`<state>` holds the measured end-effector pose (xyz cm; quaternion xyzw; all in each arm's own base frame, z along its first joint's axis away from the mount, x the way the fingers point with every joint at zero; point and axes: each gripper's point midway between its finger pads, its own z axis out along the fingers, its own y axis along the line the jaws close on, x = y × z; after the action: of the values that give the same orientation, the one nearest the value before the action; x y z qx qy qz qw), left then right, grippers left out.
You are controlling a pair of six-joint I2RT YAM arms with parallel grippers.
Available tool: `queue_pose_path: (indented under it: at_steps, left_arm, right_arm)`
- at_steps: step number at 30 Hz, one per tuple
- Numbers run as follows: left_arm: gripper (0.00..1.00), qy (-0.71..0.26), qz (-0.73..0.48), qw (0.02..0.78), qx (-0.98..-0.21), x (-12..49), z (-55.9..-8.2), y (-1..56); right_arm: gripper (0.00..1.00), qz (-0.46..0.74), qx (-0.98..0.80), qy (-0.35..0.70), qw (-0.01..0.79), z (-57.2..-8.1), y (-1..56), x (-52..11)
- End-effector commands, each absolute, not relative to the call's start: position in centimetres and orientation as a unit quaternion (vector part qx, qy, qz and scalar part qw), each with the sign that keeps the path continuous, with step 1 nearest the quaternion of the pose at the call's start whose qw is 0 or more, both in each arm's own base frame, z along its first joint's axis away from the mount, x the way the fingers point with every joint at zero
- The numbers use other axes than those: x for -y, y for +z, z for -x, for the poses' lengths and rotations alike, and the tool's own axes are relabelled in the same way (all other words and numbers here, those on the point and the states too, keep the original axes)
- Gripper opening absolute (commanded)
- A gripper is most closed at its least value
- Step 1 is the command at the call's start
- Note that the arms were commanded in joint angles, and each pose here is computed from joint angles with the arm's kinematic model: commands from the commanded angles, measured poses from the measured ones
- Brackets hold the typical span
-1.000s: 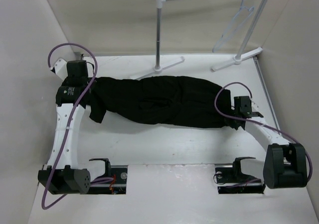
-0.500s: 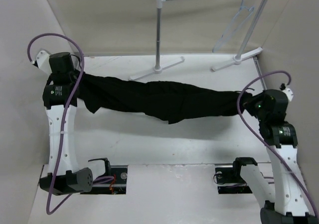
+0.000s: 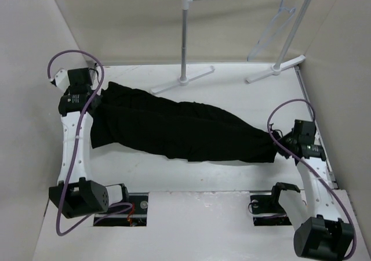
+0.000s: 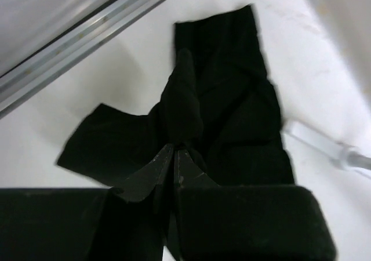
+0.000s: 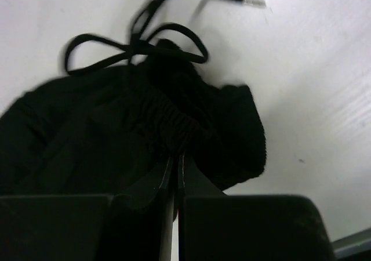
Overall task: Place the trousers on the hanger
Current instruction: Flatten out the trousers at the center of the board.
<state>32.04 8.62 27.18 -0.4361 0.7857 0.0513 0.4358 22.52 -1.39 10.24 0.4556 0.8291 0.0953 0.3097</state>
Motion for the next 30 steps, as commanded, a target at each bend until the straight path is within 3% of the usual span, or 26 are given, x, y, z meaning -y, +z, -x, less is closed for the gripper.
queue_pose_path:
  at_steps: [1, 4, 7, 9, 12, 14, 16, 17, 19, 20, 23, 24, 26, 27, 30]
  left_arm:
    - [0.02, 0.084, 0.439, 0.433, -0.783, -10.5, -32.3, 26.2]
    - [0.03, 0.107, 0.439, 0.414, -0.79, -11.8, -33.5, 25.2]
    - [0.03, 0.138, 0.44, 0.39, -0.797, -13.6, -35.3, 23.7]
    - [0.04, 0.161, 0.435, 0.362, -0.809, -14.6, -36.5, 22.0]
    - [0.11, 0.187, 0.417, 0.315, -0.832, -15.3, -37.0, 18.8]
    - [0.27, 0.192, 0.413, 0.301, -0.838, -15.4, -36.7, 17.9]
    - [0.42, 0.2, 0.417, 0.314, -0.829, -15.7, -36.5, 18.9]
    - [0.48, 0.207, 0.419, 0.323, -0.823, -16.0, -36.6, 19.8]
    - [0.5, 0.213, 0.421, 0.347, -0.811, -16.2, -37.2, 21.9]
    - [0.5, 0.214, 0.421, 0.361, -0.805, -16.1, -37.6, 23.0]
    - [0.5, 0.21, 0.404, 0.392, -0.799, -14.7, -39.5, 25.4]
    - [0.52, 0.204, 0.393, 0.397, -0.804, -14.0, -40.5, 25.6]
    - [0.56, 0.184, 0.355, 0.387, -0.831, -11.9, -43.0, 24.4]
    - [0.56, 0.172, 0.344, 0.38, -0.841, -11.2, -44.0, 23.6]
    - [0.56, 0.149, 0.324, 0.357, -0.863, -9.3, -47.0, 20.6]
  right_arm:
    - [0.05, -0.451, -0.825, 0.137, 0.311, -22.3, 10.3, -0.2]
    - [0.04, -0.421, -0.846, 0.164, 0.283, -21.0, 11.0, -3.0]
    - [0.07, -0.416, -0.852, 0.121, 0.294, -20.2, 10.6, -2.2]
    - [0.2, -0.424, -0.846, 0.11, 0.304, -20.6, 10.8, -1.5]
    - [0.53, -0.414, -0.851, 0.103, 0.307, -20.9, 11.0, -1.4]
    - [0.7, -0.404, -0.845, 0.097, 0.337, -21.8, 12.5, -0.8]
    - [0.76, -0.4, -0.832, 0.089, 0.374, -23.4, 14.4, 0.3]
    - [0.75, -0.395, -0.827, 0.089, 0.389, -24.5, 15.2, 0.6]
    - [0.67, -0.381, -0.827, 0.097, 0.402, -26.6, 15.9, 0.6]
    - [0.59, -0.377, -0.829, 0.098, 0.401, -27.6, 16.0, 0.6]
    - [0.11, -0.394, -0.828, 0.088, 0.389, -29.6, 15.1, 1.5]
    - [0.06, -0.401, -0.828, 0.077, 0.384, -30.0, 14.4, 2.0]
    - [0.06, -0.416, -0.827, 0.057, 0.373, -30.5, 12.9, 3.2]
    - [0.12, -0.423, -0.826, 0.047, 0.37, -30.8, 12.1, 3.7]
    - [0.46, -0.435, -0.826, 0.031, 0.356, -31.2, 10.0, 4.4]
